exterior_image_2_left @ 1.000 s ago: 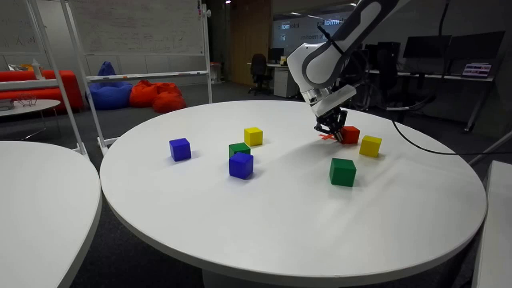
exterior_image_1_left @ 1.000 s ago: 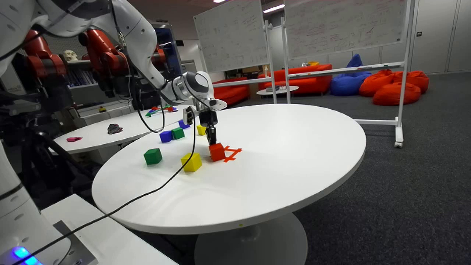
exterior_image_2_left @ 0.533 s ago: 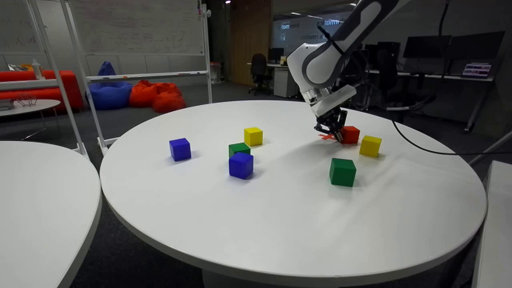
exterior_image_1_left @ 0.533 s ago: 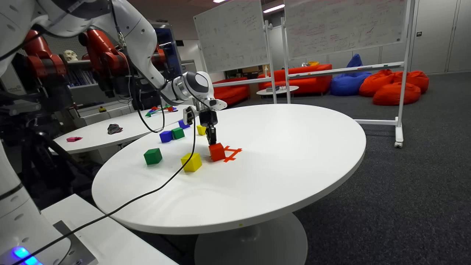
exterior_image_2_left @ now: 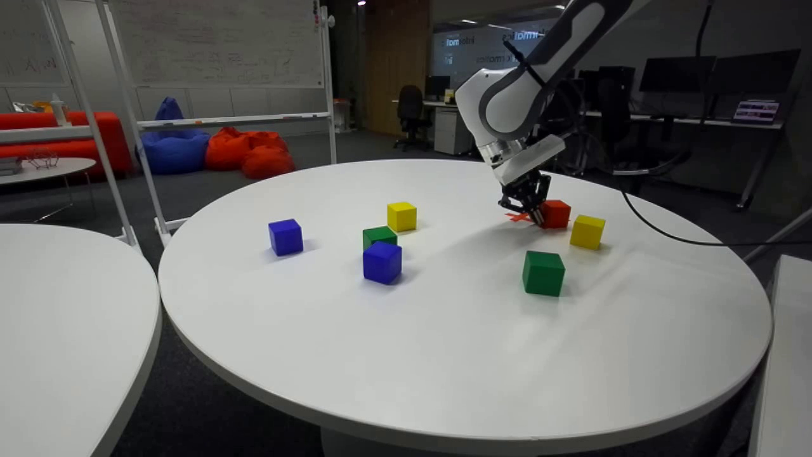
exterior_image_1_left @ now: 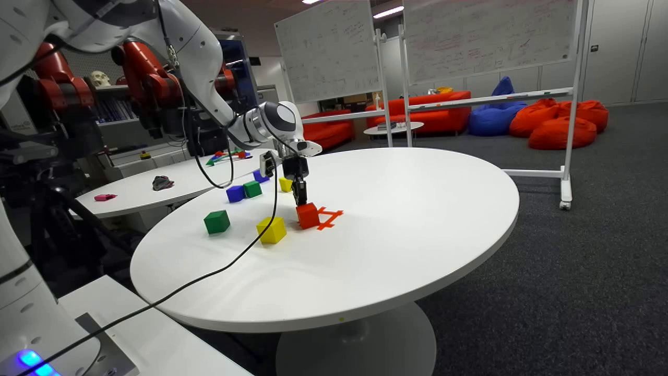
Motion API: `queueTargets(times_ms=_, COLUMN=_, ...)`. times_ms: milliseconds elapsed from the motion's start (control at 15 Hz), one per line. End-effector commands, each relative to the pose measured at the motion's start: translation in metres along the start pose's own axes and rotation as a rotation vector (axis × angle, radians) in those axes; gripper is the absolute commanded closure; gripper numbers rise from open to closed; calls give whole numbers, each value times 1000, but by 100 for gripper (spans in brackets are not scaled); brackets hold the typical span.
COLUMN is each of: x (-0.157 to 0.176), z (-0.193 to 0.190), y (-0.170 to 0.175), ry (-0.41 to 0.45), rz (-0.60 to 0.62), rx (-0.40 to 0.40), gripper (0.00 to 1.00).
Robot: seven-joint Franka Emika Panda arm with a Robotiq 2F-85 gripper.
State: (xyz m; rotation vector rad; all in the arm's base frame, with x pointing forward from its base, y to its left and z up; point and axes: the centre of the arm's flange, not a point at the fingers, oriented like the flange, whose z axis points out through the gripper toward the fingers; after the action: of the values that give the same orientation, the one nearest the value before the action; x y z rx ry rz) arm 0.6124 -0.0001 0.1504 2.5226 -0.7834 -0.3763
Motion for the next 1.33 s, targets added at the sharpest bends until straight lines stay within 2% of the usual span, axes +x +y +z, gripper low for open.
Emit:
queueTargets(times_ms=0, x=0, z=0, y=0, ry=0, rz=0, rx=0, gripper=99)
queueTargets(times_ms=467, x=-3, z=-2, y=1, ry=11, rz=0, rx=-3, gripper=100)
queueTargets(times_ms=1267, x=-87, z=-61, y=41, ry=137, rz=98, rx=-82, gripper=100)
